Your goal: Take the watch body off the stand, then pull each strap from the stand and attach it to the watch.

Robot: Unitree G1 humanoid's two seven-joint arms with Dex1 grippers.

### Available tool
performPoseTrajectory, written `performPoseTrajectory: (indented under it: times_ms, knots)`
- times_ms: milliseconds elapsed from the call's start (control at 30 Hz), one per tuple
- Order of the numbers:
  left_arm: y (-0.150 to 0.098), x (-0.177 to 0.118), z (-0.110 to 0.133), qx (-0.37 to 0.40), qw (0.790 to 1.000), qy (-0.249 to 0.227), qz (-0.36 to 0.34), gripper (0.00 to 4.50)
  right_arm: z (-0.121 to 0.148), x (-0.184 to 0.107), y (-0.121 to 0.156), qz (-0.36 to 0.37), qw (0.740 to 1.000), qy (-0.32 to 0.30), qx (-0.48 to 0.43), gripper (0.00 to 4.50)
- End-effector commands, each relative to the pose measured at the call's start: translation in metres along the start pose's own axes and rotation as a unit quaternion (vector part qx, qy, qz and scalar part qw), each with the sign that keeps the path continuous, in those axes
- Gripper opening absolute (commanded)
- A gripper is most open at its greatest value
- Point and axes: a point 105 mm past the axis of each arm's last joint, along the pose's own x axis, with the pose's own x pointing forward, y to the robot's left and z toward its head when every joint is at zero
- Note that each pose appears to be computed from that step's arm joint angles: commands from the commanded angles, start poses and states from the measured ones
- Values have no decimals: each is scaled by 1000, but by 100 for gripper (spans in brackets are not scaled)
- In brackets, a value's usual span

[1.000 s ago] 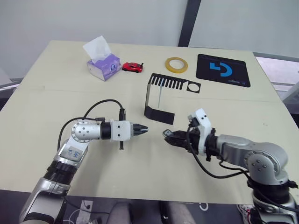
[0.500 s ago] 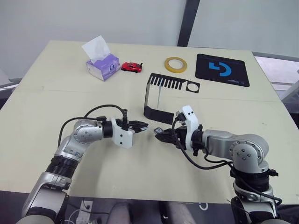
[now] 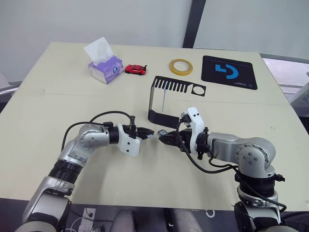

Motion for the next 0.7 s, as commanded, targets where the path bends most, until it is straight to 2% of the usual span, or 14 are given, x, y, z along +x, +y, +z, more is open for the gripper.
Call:
performPoseTrajectory:
  times_ms: [33,333,700]
  knots:
    - [10,0,1,20,1000,4,11,0,9,-3,5,9,1000,-16,-12,153]
    - [17,4,3,40,999,7,19,0,8,-3,8,14,1000,-15,-13,153]
    - [15,6,3,45,999,2,11,0,11,-1,7,12,1000,-23,-7,153]
